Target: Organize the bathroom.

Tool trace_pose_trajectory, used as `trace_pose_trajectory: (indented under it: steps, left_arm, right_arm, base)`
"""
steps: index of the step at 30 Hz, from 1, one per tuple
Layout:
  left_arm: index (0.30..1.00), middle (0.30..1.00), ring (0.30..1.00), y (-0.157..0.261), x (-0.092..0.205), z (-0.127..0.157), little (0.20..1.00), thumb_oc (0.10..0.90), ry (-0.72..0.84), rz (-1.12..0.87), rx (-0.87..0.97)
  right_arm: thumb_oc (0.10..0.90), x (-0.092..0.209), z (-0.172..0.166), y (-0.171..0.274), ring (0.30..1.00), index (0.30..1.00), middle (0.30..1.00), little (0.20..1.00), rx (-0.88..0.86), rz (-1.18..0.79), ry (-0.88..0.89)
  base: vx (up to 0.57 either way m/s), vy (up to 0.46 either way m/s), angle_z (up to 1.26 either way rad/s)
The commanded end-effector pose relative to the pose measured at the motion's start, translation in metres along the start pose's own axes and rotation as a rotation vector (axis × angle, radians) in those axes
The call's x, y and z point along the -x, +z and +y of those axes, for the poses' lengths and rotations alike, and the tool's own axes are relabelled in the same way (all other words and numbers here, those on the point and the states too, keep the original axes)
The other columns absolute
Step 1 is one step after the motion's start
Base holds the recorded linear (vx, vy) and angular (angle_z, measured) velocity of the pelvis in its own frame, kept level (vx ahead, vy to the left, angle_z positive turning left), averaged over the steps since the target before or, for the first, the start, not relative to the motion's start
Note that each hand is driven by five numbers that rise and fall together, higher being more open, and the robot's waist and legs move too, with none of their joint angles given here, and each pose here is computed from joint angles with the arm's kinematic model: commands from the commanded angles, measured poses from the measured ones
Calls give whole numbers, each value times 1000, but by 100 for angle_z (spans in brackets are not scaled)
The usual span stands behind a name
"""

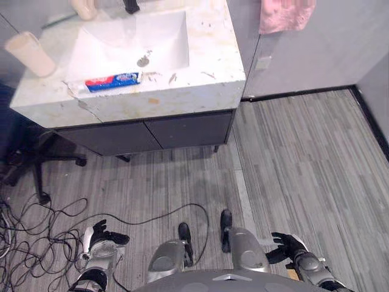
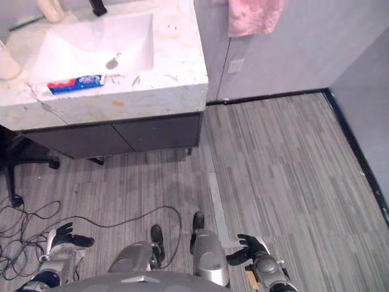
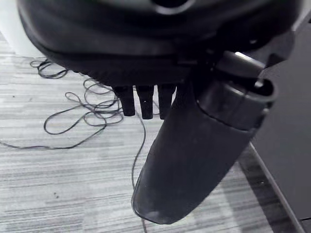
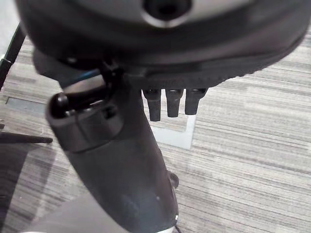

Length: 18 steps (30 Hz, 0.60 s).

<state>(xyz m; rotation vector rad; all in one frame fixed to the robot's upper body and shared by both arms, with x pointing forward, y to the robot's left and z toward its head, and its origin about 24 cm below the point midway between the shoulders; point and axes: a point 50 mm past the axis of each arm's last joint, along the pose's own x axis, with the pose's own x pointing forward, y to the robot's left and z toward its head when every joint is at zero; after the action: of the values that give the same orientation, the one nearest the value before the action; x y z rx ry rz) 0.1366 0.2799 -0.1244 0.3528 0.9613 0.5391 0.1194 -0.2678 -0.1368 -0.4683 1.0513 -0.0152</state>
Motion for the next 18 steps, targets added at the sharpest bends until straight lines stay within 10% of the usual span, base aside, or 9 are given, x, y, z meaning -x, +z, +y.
trace_pose_trajectory:
  steps: [1,18]
  left_arm:
    - [900,900,900,3,-8,35,900,800,113,-25,21]
    - [900,900,900,9,-8,25,900,800,78,-55,-12]
  right_arm:
    - [800,0,-8,9,900,900,900,900,-20,-56,-46]
    - [800,-3,-22,21,900,900,900,900,-84,-88,-105]
  base:
    - [81,-27,9]
    - [133,280,0]
